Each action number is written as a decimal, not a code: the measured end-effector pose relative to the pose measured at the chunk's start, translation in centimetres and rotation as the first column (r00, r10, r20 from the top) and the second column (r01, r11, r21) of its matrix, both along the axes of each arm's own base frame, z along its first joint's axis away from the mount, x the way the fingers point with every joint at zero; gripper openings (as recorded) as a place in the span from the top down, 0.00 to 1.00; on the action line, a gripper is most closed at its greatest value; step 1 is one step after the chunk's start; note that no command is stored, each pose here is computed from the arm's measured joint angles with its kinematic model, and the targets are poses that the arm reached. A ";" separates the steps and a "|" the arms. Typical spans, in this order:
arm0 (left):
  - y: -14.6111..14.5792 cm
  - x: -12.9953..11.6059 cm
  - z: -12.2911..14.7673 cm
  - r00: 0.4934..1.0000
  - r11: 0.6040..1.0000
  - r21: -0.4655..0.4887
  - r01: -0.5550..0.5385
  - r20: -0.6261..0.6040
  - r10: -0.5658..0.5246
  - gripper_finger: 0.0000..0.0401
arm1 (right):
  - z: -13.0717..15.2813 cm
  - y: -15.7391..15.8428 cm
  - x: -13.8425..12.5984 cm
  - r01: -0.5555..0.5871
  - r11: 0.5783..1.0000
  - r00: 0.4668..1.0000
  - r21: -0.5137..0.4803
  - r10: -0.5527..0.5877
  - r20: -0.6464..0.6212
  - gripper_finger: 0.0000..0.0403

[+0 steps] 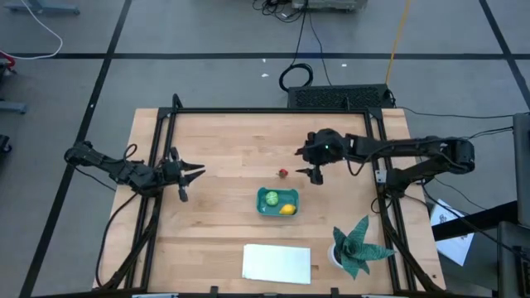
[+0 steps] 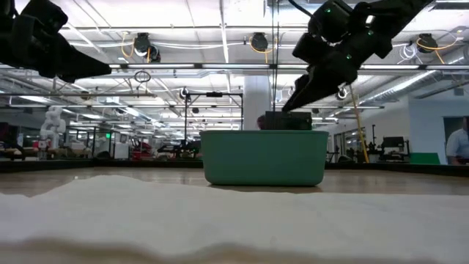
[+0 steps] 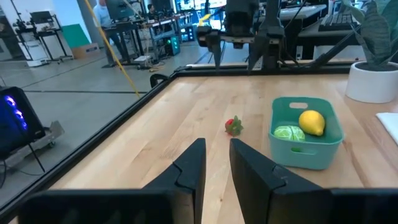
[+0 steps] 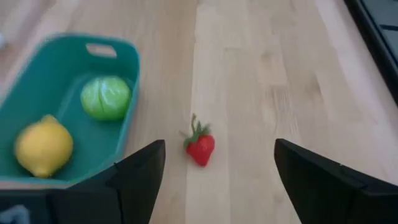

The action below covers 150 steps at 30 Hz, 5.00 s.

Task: Pick and placing Produce into tupperware
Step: Put the strawberry into the bin

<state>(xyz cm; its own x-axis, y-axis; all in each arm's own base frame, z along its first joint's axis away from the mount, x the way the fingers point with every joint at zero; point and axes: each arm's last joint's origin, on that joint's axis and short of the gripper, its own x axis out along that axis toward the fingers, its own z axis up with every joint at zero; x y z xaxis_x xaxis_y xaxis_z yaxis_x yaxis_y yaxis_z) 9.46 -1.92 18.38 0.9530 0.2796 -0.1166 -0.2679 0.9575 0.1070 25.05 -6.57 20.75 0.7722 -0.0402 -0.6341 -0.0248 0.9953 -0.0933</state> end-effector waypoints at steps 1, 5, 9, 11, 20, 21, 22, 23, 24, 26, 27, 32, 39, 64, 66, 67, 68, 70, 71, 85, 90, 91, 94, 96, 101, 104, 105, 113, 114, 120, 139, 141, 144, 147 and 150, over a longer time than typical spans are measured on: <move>0.0 0.0 0.0 1.000 1.000 0.000 0.000 0.000 0.000 0.80 | 0.2 -0.2 0.2 -0.005 1.000 1.000 0.012 0.005 0.010 0.27; 0.0 0.0 0.0 1.000 1.000 -0.001 0.004 0.000 -0.004 0.80 | 0.9 -1.0 1.0 -0.008 0.999 1.000 0.048 0.007 0.026 0.27; 0.0 0.0 0.0 1.000 1.000 -0.001 0.012 -0.003 -0.012 0.80 | 0.6 -1.6 2.1 -0.035 0.995 0.999 0.092 0.034 0.008 0.27; 0.0 0.0 -0.1 1.000 1.000 0.000 0.012 -0.007 -0.012 0.80 | 0.1 -1.9 2.6 -0.037 0.993 0.999 0.112 0.040 -0.024 0.27; 0.0 0.0 -0.1 1.000 1.000 0.001 0.014 -0.010 -0.014 0.80 | -2.3 -2.8 4.7 -0.041 0.988 0.989 0.146 0.061 -0.134 0.27; 0.0 0.0 -0.1 1.000 1.000 0.001 0.014 -0.011 -0.014 0.80 | -2.4 -2.9 4.9 -0.047 0.989 0.988 0.143 0.067 -0.138 0.27; 0.0 0.0 -0.1 1.000 1.000 0.002 0.014 -0.013 -0.014 0.80 | -2.7 -2.9 5.0 -0.060 0.989 0.986 0.133 0.079 -0.145 0.27; 0.0 0.0 -0.1 1.000 1.000 0.003 0.014 -0.015 -0.014 0.80 | -2.9 -2.9 5.0 -0.076 0.990 0.984 0.121 0.094 -0.150 0.27; 0.0 0.0 -0.2 1.000 1.000 0.003 0.015 -0.015 -0.015 0.80 | -3.1 -3.0 5.1 -0.090 0.990 0.982 0.111 0.107 -0.158 0.27; 0.0 0.0 -0.1 1.000 1.000 0.003 0.015 -0.015 -0.015 0.80 | -3.5 -3.0 5.2 -0.115 0.989 0.977 0.096 0.129 -0.167 0.27; 0.0 0.0 -0.2 1.000 1.000 0.005 0.015 -0.016 -0.015 0.80 | -3.7 -3.0 5.2 -0.119 0.988 0.976 0.095 0.134 -0.174 0.27; 0.0 0.0 -0.2 1.000 1.000 0.009 0.015 -0.018 -0.015 0.80 | -4.7 -3.0 5.5 -0.156 0.984 0.966 0.081 0.169 -0.197 0.27; 0.0 0.0 -0.4 0.999 1.000 0.018 0.016 -0.039 -0.015 0.80 | -5.4 -3.1 5.7 -0.187 0.979 0.959 0.086 0.201 -0.198 0.27; 0.0 0.0 -0.4 0.999 1.000 0.023 0.017 -0.043 -0.016 0.80 | -8.3 -2.7 7.1 -0.204 0.971 0.954 0.125 0.226 -0.196 0.27; 0.0 0.0 -0.4 0.999 1.000 0.023 0.017 -0.043 -0.016 0.80 | -8.3 -2.7 7.1 -0.205 0.971 0.954 0.124 0.226 -0.196 0.27; 0.0 0.0 -0.4 0.999 1.000 0.023 0.017 -0.042 -0.016 0.80 | -8.3 -2.7 7.1 -0.202 0.971 0.955 0.126 0.224 -0.194 0.27; 0.0 0.0 -0.4 0.999 1.000 0.023 0.017 -0.042 -0.016 0.80 | -8.3 -2.7 7.1 -0.199 0.972 0.957 0.126 0.220 -0.190 0.28; 0.0 0.0 -0.4 0.999 1.000 0.023 0.017 -0.042 -0.016 0.80 | -8.2 -2.7 7.2 -0.195 0.973 0.959 0.126 0.216 -0.184 0.29; 0.0 0.0 -0.4 0.999 1.000 0.023 0.017 -0.042 -0.016 0.80 | -8.2 -2.7 7.2 -0.195 0.973 0.959 0.126 0.216 -0.184 0.31; 0.0 0.0 -0.4 0.999 1.000 0.023 0.016 -0.042 -0.015 0.80 | -8.3 -2.7 7.2 -0.186 0.973 0.960 0.134 0.209 -0.186 0.52; 0.0 0.0 -0.4 0.999 1.000 0.023 0.016 -0.042 -0.015 0.80 | -8.3 -2.7 7.2 -0.183 0.974 0.961 0.137 0.207 -0.186 0.59; 0.0 0.0 -0.4 0.999 1.000 0.022 0.016 -0.042 -0.015 0.80 | -8.3 -2.7 7.2 -0.184 0.974 0.961 0.136 0.207 -0.186 0.60; 0.0 0.0 -0.4 0.999 1.000 0.022 0.016 -0.042 -0.015 0.80 | -8.2 -2.7 7.2 -0.184 0.973 0.961 0.136 0.207 -0.185 0.64; 0.0 0.0 -0.4 0.999 1.000 0.022 0.016 -0.042 -0.015 0.80 | -8.2 -2.7 7.2 -0.184 0.973 0.961 0.136 0.207 -0.184 0.65; 0.0 0.0 -0.4 0.999 1.000 0.021 0.016 -0.042 -0.015 0.80 | -8.2 -2.7 7.2 -0.184 0.974 0.961 0.136 0.207 -0.184 0.66; 0.0 0.0 -0.4 0.999 1.000 0.021 0.016 -0.041 -0.015 0.80 | -8.2 -2.7 7.2 -0.184 0.974 0.961 0.136 0.207 -0.184 0.65; 0.0 0.0 -0.4 0.999 1.000 0.020 0.016 -0.041 -0.015 0.80 | -8.2 -2.7 7.2 -0.184 0.974 0.961 0.136 0.207 -0.184 0.65; 0.0 0.0 -0.4 0.999 1.000 0.018 0.015 -0.038 -0.014 0.80 | -7.0 -2.8 7.3 -0.181 0.974 0.960 0.137 0.205 -0.191 0.65; 0.0 0.0 -0.4 0.999 1.000 0.018 0.016 -0.038 -0.015 0.80 | -6.6 -2.8 7.4 -0.181 0.974 0.961 0.135 0.204 -0.189 0.65; 0.0 0.0 -0.3 0.999 1.000 0.017 0.016 -0.035 -0.015 0.80 | -5.1 -2.9 8.2 -0.182 0.972 0.955 0.146 0.210 -0.208 0.65; 0.0 0.0 -0.3 0.999 1.000 0.012 0.021 -0.035 -0.021 0.80 | 1.9 -2.5 7.6 -0.148 0.980 0.965 0.131 0.172 -0.197 0.65; 0.0 0.0 -0.3 0.999 1.000 0.010 0.021 -0.034 -0.021 0.80 | 3.3 -2.4 6.9 -0.127 0.986 0.974 0.104 0.144 -0.177 0.66; 0.0 0.0 -0.3 0.999 1.000 0.008 0.021 -0.034 -0.021 0.80 | 4.9 -2.1 5.8 -0.115 0.989 0.982 0.093 0.127 -0.142 0.66; 0.0 0.0 -0.3 0.999 1.000 0.005 0.021 -0.033 -0.021 0.80 | 6.1 -1.6 4.4 -0.100 0.990 0.988 0.098 0.110 -0.111 0.67; 0.0 0.0 -0.3 0.999 1.000 0.003 0.021 -0.032 -0.021 0.80 | 7.0 -1.2 3.0 -0.090 0.990 0.992 0.110 0.099 -0.073 0.67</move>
<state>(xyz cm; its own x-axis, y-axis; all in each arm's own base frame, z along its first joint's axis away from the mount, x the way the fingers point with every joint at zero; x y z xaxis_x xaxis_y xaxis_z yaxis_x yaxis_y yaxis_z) 9.42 -1.96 18.06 0.9543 0.2605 -0.1463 -0.2444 0.9623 0.1189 28.02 -7.73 27.72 0.7175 0.1014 -0.6891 -0.1223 0.9923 0.0186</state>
